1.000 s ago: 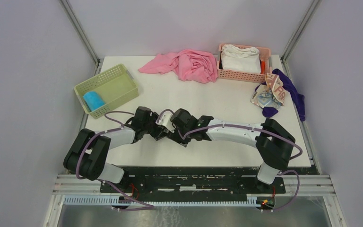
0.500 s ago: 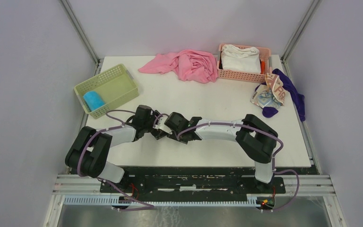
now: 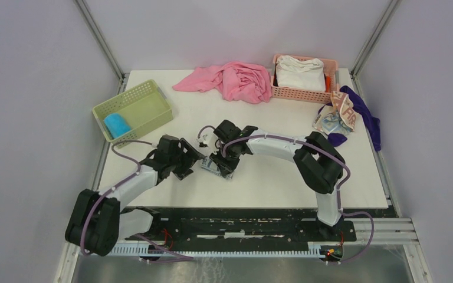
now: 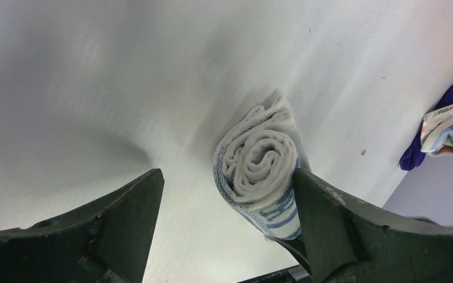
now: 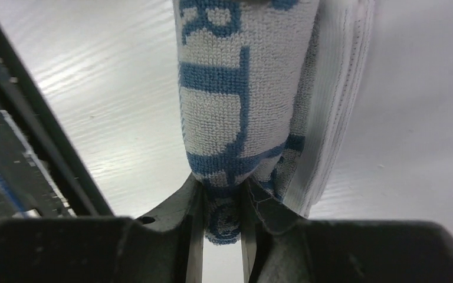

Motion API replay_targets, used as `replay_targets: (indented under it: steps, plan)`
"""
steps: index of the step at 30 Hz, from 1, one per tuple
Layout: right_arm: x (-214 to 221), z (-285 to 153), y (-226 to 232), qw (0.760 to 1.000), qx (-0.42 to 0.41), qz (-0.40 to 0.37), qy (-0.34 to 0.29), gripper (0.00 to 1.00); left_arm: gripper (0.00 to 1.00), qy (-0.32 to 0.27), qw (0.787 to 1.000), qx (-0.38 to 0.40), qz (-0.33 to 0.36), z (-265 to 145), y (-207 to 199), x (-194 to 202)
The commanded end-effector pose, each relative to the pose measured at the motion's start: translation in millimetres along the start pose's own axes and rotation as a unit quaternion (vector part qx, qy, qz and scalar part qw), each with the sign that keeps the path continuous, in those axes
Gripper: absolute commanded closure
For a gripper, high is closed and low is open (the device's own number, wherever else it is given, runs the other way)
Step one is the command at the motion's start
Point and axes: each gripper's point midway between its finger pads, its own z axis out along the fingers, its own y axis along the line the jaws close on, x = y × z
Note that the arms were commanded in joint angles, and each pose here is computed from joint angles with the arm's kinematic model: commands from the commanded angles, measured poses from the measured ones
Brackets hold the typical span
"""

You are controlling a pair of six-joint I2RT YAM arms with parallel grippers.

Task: Roll the towels
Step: Roll the towel at the center of the board.

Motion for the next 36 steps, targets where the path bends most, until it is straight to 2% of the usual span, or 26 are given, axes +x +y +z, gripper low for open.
replay_targets:
  steps: [1, 7, 13, 19, 24, 30, 32, 36]
  plan:
    - [13, 2, 43, 0.984, -0.148, 0.090, 0.034, 0.81, 0.12, -0.058, 0.998, -0.023, 0.017, -21, 19, -15]
    - [1, 8, 42, 0.967, -0.191, 0.166, 0.022, 0.81, 0.11, -0.051, 0.997, 0.061, -0.009, -40, -1, -4]
    - [-7, 21, 33, 0.953, -0.196, 0.232, 0.005, 0.81, 0.13, -0.016, 0.992, 0.122, -0.032, -36, -16, 19]
    - [-12, 29, 28, 0.938, -0.199, 0.285, -0.012, 0.80, 0.16, 0.005, 0.990, 0.136, -0.033, -21, -23, 36]
    - [-11, 37, 21, 0.916, -0.215, 0.340, -0.020, 0.80, 0.22, 0.019, 0.991, 0.128, -0.043, -8, -15, 44]
    - [3, 47, 18, 0.884, -0.250, 0.396, -0.016, 0.80, 0.28, 0.009, 0.991, 0.125, -0.053, -1, -9, 42]
    - [8, 51, 9, 0.861, -0.264, 0.434, -0.022, 0.80, 0.30, 0.024, 0.991, 0.121, -0.051, 4, -7, 48]
    - [10, 55, 3, 0.839, -0.286, 0.461, -0.031, 0.80, 0.31, 0.029, 0.991, 0.121, -0.051, 8, -7, 50]
